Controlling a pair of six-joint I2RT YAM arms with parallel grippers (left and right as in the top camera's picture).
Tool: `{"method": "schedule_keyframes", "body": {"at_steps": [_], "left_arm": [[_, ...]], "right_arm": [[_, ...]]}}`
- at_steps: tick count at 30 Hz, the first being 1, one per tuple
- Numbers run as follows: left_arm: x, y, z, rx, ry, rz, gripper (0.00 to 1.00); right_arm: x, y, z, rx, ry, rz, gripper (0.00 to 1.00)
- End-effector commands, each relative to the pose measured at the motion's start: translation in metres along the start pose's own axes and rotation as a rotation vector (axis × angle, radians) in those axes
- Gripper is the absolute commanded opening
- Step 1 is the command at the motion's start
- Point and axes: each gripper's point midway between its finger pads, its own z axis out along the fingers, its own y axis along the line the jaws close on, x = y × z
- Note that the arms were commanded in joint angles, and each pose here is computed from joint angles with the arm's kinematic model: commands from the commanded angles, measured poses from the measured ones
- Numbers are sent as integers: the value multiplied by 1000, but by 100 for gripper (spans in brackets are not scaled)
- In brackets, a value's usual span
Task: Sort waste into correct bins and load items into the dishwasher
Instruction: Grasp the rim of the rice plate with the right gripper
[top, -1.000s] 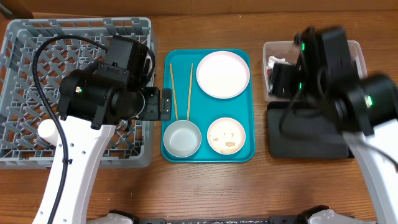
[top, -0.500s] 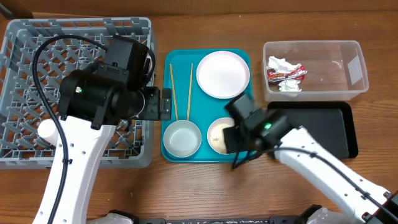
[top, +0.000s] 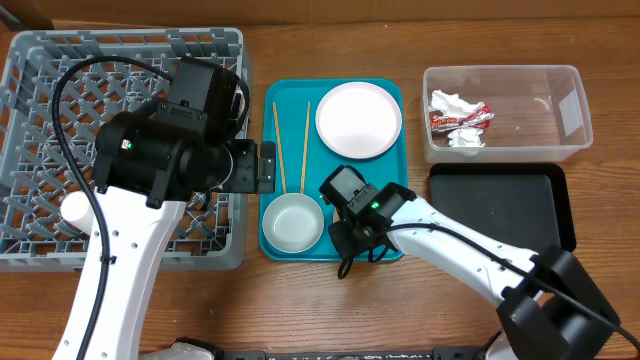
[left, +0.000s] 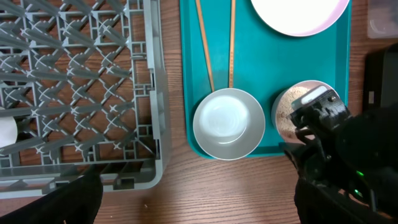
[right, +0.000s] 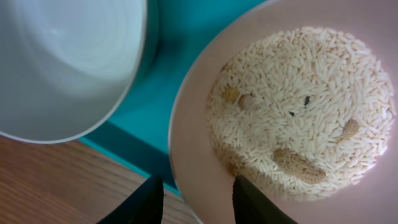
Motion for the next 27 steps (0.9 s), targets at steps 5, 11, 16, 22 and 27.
{"method": "schedule_keyframes", "body": {"at_steps": [5, 11, 16, 22, 27], "left_arm": [[-4, 0, -6, 1, -27, -11, 100], [-5, 0, -6, 3, -33, -11, 100], [-5, 0, -6, 3, -33, -11, 100], [-5, 0, -6, 3, -33, -11, 100], [-5, 0, -6, 3, -33, -11, 100]], "right_arm": [[-2, 0, 5, -1, -1, -22, 18], [-2, -1, 5, 1, 3, -18, 4], [-6, -3, 2, 7, -7, 16, 4], [-25, -19, -22, 128, -73, 148, 4], [-46, -18, -59, 123, -138, 175, 4]]}}
